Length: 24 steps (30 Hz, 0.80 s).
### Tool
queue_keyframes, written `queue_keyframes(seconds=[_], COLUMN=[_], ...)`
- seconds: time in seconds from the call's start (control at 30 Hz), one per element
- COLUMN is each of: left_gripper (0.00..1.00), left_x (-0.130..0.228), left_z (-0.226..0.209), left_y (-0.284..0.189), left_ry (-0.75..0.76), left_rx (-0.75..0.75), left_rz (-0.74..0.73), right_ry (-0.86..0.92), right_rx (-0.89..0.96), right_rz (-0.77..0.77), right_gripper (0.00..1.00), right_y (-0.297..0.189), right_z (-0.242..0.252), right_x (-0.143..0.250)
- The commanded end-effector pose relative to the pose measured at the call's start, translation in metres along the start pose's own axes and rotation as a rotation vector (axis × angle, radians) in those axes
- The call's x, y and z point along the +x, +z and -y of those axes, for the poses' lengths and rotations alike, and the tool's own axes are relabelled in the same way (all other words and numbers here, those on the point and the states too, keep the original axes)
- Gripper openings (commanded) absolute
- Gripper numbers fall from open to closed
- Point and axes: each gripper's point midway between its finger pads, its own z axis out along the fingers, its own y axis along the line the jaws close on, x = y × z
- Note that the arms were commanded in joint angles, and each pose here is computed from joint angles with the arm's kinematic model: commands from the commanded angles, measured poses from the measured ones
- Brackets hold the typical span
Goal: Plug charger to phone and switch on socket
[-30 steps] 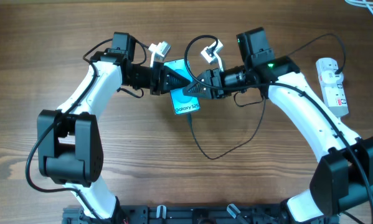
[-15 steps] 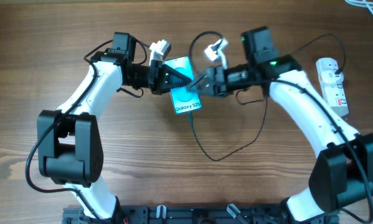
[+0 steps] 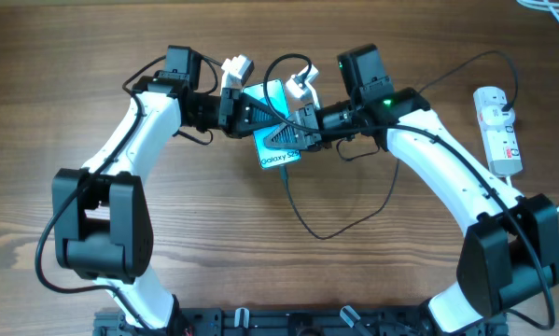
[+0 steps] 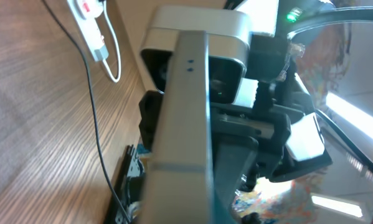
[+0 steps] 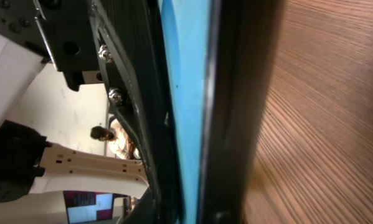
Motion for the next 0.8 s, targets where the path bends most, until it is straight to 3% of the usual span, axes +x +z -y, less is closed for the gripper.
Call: queue_keyframes(seconds=[0.0,0.03,0.1,0.17,0.27,0.47,0.6,0.77], left_gripper=[0.13,0.23,0.58,0.71,0.98,1.0,1.0,1.0], left_x=[-0.001,-0.001,-0.002,-0.003,-0.009,-0.025,-0.008,-0.006], left_z=[-0.01,-0.015,-0.027,-0.036,-0.051,-0.086,-0.141,-0.146], left_y=[0.001,0.001,-0.001,-0.005,-0.024,-0.101,-0.187,-0.199], left_ry=[-0.021,-0.021,-0.017,-0.02,-0.034,-0.107,-0.219,-0.229], left_rx=[-0.088,-0.115,-0.184,-0.241,-0.329,-0.557,-1.022,-1.085], left_rz=[-0.002,-0.001,0.002,0.01,0.053,0.219,0.291,0.296], right_ry=[-0.057,-0.058,-0.064,-0.06,-0.03,0.053,0.08,0.147], right_rx=[-0.035,-0.034,-0.022,0.052,0.225,0.602,0.65,0.597], right_rz=[-0.021,-0.02,-0.012,0.017,0.072,0.146,0.148,0.108], right_gripper=[0.04,0.04,0.04,0.04,0.04,0.04,0.04,0.04], right_y=[0.006,0.006,0.006,0.006,0.001,-0.026,-0.029,-0.008], right_z=[-0.011,-0.011,-0.009,0.003,0.034,0.096,0.109,0.134], right_x=[0.003,0.003,0.001,-0.004,-0.011,-0.011,-0.011,-0.01])
